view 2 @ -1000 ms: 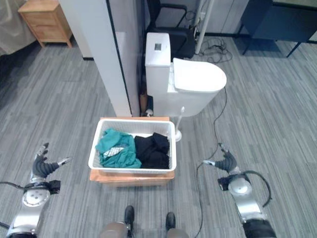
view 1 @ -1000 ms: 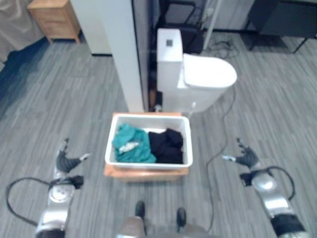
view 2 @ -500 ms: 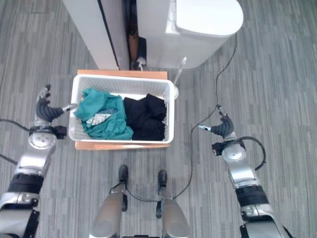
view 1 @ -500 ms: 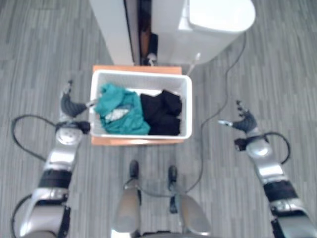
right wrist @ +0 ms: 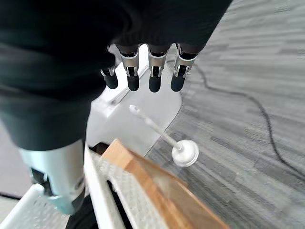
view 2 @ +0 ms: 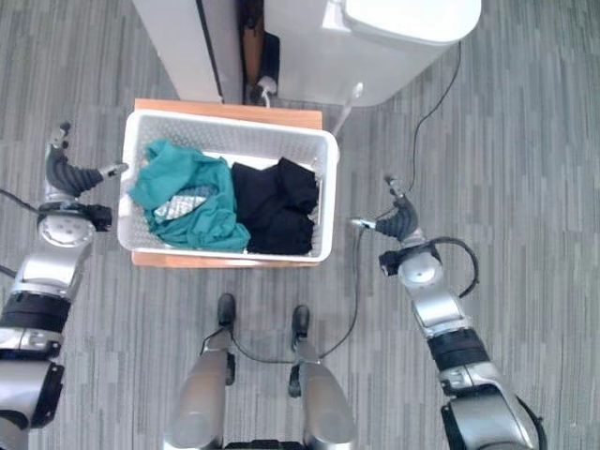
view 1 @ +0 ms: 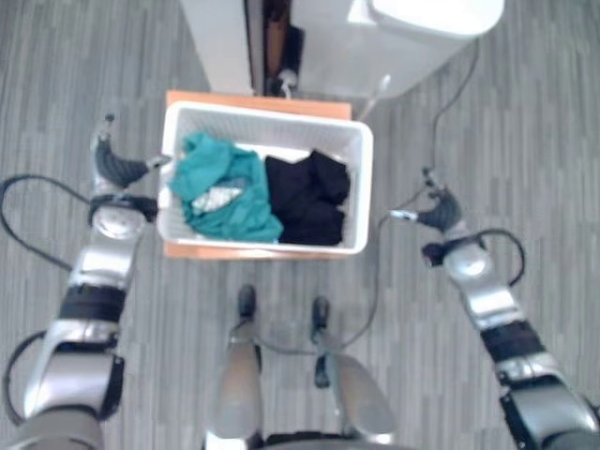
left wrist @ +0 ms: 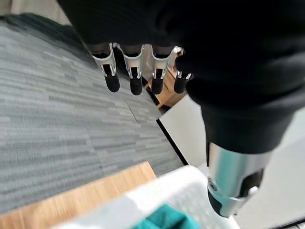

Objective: Grab the laundry basket,head to the washer,open it,put in the laundry and shut it.

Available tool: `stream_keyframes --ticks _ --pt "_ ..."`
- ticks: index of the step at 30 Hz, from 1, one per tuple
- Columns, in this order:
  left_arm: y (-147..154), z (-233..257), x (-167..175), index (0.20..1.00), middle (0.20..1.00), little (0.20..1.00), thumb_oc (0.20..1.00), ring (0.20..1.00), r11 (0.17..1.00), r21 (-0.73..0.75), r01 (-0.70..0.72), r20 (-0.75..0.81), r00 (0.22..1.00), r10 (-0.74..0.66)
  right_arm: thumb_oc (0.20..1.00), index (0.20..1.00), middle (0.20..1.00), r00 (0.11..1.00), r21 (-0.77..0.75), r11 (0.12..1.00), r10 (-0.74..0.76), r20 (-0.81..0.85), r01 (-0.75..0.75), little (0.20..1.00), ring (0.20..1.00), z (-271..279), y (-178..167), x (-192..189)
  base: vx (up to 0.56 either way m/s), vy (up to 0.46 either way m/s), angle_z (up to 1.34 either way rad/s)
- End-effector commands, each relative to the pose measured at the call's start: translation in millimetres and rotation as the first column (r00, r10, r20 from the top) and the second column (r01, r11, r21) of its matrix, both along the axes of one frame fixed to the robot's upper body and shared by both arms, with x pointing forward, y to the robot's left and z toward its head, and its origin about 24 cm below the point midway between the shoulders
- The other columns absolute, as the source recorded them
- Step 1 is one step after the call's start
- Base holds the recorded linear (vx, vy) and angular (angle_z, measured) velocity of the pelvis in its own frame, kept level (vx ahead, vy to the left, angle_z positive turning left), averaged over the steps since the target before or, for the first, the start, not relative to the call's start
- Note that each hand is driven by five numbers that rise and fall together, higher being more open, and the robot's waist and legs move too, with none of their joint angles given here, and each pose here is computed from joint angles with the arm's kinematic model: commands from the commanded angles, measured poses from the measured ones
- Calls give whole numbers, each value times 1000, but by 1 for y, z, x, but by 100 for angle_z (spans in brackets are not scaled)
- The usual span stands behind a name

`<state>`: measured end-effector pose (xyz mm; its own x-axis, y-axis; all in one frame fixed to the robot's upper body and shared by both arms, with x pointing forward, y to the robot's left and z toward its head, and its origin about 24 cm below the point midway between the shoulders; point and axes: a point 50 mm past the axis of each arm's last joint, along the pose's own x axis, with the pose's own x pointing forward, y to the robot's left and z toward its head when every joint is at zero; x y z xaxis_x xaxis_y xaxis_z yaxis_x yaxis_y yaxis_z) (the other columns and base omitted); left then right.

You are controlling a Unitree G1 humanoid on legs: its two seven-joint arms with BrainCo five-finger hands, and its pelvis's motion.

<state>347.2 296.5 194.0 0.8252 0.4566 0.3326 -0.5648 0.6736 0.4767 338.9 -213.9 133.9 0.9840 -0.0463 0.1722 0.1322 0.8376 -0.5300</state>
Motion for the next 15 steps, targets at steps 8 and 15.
stream_keyframes --ticks 8,15 --pt "13 28 0 1000 1000 1000 1000 1000 996 42 -83 85 993 79 1000 1000 1000 984 19 994 106 142 -109 1000 1000 35 29 0 -25 -1 -10" --pt "10 40 3 1000 1000 1000 1000 1000 996 50 -73 112 991 67 1000 1000 1000 976 39 988 142 163 -150 1000 1000 43 42 3 1 -2 -2"
